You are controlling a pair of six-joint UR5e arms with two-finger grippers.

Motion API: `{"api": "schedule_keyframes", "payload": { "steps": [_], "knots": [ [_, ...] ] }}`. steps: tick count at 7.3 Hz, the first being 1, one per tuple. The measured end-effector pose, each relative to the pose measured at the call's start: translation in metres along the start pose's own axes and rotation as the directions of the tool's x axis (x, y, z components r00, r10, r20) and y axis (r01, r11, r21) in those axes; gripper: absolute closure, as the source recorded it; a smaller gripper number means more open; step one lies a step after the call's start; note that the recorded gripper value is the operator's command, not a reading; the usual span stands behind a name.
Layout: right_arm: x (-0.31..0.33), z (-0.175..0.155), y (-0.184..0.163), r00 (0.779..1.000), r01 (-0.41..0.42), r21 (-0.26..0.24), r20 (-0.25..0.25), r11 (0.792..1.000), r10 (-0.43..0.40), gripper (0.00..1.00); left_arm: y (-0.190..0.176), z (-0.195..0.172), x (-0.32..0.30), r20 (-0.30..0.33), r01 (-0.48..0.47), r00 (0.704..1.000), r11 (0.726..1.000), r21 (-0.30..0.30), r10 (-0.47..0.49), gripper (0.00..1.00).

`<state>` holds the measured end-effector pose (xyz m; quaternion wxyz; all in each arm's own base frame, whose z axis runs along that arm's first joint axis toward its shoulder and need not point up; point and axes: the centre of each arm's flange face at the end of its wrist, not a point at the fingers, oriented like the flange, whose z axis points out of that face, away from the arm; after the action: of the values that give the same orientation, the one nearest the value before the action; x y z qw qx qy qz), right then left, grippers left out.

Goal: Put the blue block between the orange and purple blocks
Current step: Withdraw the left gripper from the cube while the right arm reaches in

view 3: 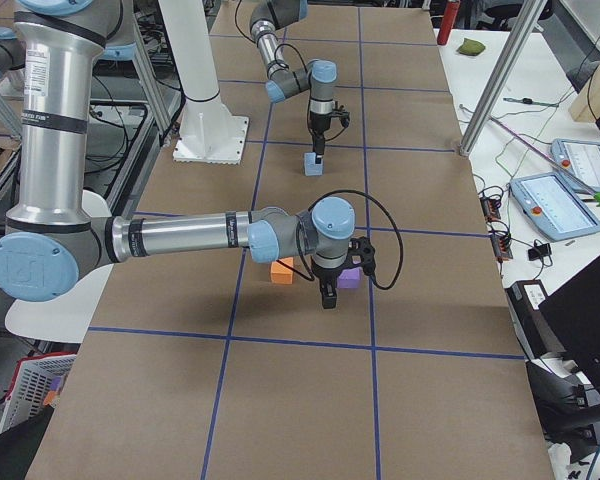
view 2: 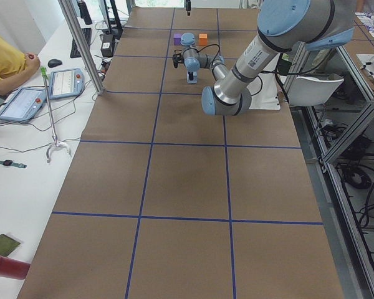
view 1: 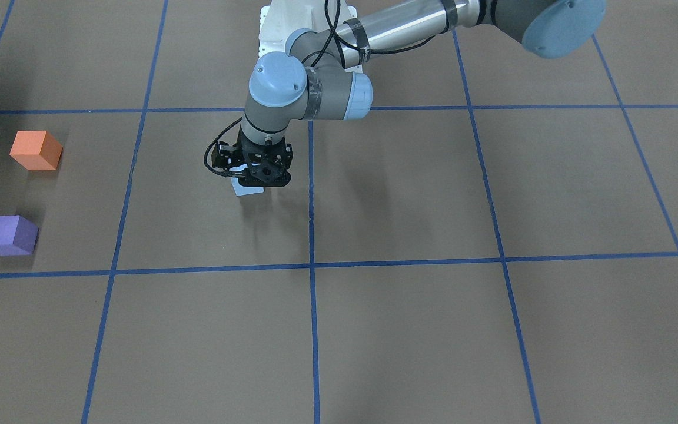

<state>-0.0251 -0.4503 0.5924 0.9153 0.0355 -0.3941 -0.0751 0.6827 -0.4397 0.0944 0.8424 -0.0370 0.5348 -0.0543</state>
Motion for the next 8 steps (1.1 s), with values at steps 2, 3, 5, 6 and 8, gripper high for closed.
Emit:
{"api": "schedule_keyframes", "payload": {
  "steps": [2, 3, 5, 6, 8],
  "knots": [
    [-0.009, 0.000, -0.007, 1.000, 0.025, 0.004, -0.004, 1.000, -0.025, 0.00, -0.003, -0.054, -0.050, -0.006, 0.014, 1.000, 1.000, 0.025, -0.014, 0.00],
    [-0.018, 0.002, -0.010, 0.999, 0.044, 0.003, -0.006, 0.999, -0.044, 0.00, 0.003, -0.085, -0.091, -0.002, 0.016, 1.000, 0.999, 0.037, -0.016, 0.00],
    [-0.039, 0.001, -0.017, 0.993, 0.110, 0.032, -0.051, 0.993, -0.109, 0.00, 0.007, -0.133, -0.175, 0.016, -0.015, 1.000, 0.998, 0.067, 0.014, 0.00],
    [-0.048, 0.002, -0.019, 0.990, 0.139, 0.047, -0.042, 0.989, -0.137, 0.00, 0.006, -0.154, -0.221, 0.039, -0.061, 0.998, 0.995, 0.076, 0.058, 0.00],
    [-0.092, 0.010, -0.027, 0.982, 0.177, 0.059, 0.051, 0.982, -0.180, 0.00, -0.007, -0.195, -0.295, 0.076, -0.111, 0.991, 0.992, 0.064, 0.106, 0.00]
  ]
}}
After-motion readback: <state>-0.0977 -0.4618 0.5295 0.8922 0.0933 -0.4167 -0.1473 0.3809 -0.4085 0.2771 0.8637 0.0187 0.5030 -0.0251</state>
